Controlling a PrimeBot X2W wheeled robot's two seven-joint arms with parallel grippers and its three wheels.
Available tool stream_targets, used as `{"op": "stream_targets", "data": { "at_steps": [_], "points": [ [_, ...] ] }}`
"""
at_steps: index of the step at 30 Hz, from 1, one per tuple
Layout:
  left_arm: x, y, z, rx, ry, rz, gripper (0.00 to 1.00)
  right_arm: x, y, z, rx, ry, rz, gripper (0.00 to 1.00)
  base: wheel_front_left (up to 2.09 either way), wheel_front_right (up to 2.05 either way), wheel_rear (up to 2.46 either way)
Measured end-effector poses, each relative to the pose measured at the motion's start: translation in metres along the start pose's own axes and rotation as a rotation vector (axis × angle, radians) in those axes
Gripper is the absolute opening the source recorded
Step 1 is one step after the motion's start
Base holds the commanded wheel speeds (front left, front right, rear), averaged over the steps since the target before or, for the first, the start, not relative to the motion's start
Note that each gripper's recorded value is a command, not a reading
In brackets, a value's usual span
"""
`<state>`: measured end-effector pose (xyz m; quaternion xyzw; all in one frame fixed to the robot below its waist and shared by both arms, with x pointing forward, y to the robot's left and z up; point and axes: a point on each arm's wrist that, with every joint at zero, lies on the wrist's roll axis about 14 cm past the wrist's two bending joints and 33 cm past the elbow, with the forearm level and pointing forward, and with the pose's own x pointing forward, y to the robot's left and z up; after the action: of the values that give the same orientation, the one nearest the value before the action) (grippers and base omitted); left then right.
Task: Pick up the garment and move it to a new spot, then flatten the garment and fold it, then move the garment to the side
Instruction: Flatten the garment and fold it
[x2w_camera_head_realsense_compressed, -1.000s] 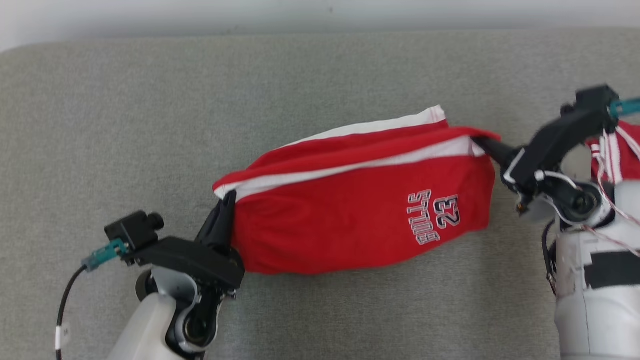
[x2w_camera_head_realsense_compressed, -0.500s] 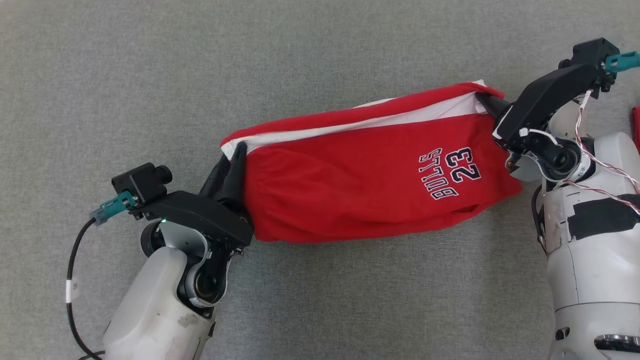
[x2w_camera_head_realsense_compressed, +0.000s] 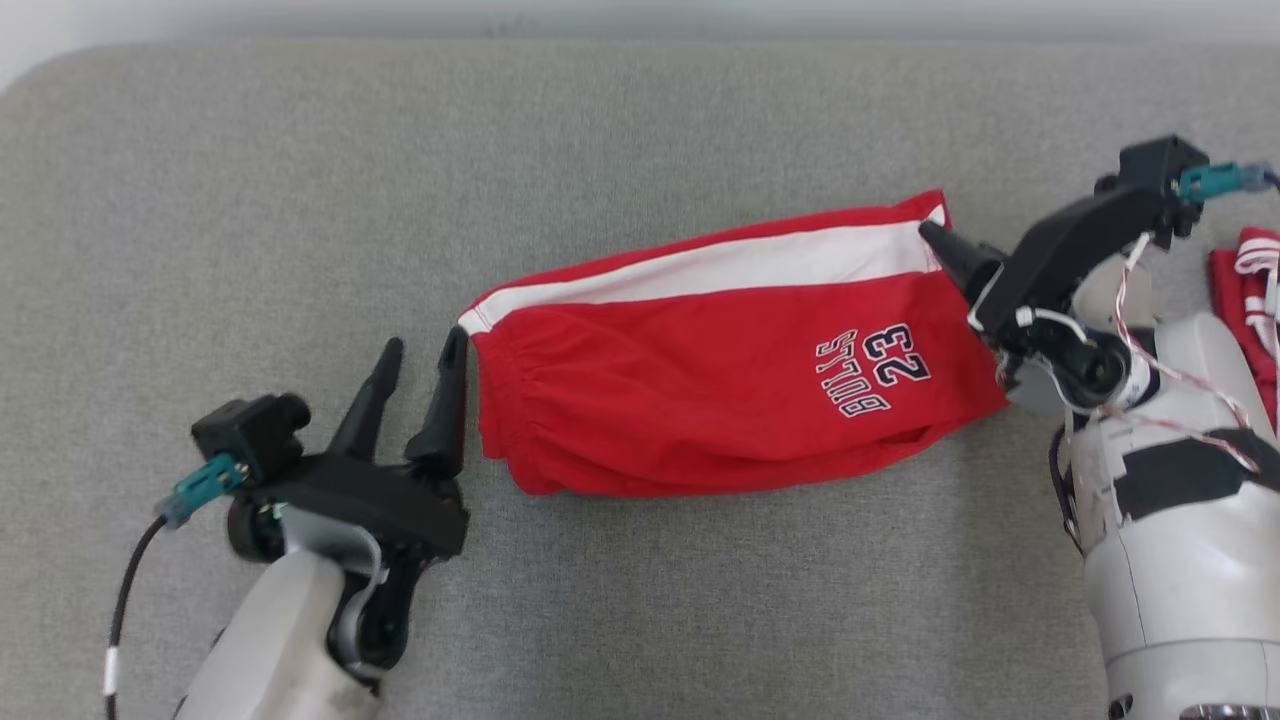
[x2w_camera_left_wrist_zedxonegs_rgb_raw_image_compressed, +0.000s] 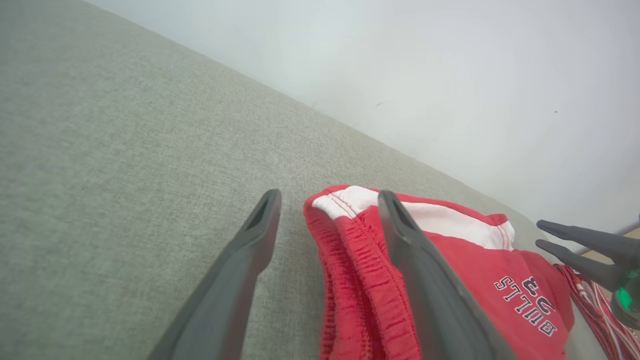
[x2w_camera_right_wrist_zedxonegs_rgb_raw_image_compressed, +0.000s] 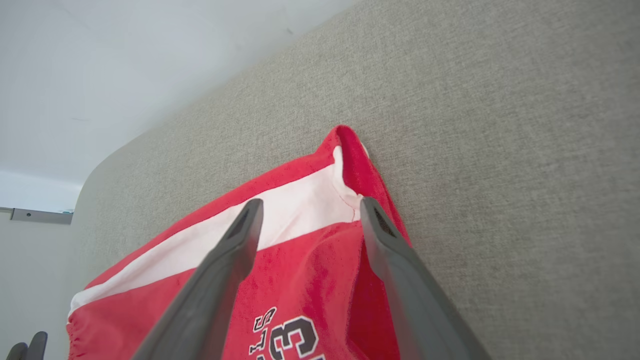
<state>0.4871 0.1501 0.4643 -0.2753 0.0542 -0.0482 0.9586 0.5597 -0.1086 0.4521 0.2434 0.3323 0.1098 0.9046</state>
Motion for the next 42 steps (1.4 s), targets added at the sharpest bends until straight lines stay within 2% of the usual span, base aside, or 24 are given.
{"op": "stream_targets", "data": {
  "at_steps": [6, 15, 17, 27, 39, 42],
  "points": [
    [-0.029, 0.006, 0.039, 0.131, -0.126, 0.010, 1.00, -0.027, -0.015, -0.006, -0.041, -0.023, -0.052, 1.00, 0.00, 0.00, 0.00],
    [-0.087, 0.035, 0.068, 0.293, -0.247, 0.153, 1.00, -0.047, -0.029, -0.018, -0.058, -0.049, -0.118, 1.00, 0.00, 0.00, 0.00],
    [-0.099, 0.042, 0.064, 0.312, -0.240, 0.182, 1.00, -0.046, -0.031, -0.020, -0.120, -0.047, -0.147, 1.00, 0.00, 0.00, 0.00],
    [-0.138, 0.066, 0.057, 0.329, -0.224, 0.275, 1.00, -0.027, -0.038, -0.025, -0.080, -0.034, -0.185, 1.00, 0.00, 0.00, 0.00],
    [-0.148, 0.081, 0.050, 0.305, -0.202, 0.341, 1.00, 0.012, -0.043, -0.040, -0.129, 0.045, -0.220, 1.00, 0.00, 0.00, 0.00],
    [-0.149, 0.083, 0.049, 0.303, -0.201, 0.354, 1.00, 0.019, -0.041, -0.049, -0.177, 0.089, -0.226, 1.00, 0.00, 0.00, 0.00]
  ]
}}
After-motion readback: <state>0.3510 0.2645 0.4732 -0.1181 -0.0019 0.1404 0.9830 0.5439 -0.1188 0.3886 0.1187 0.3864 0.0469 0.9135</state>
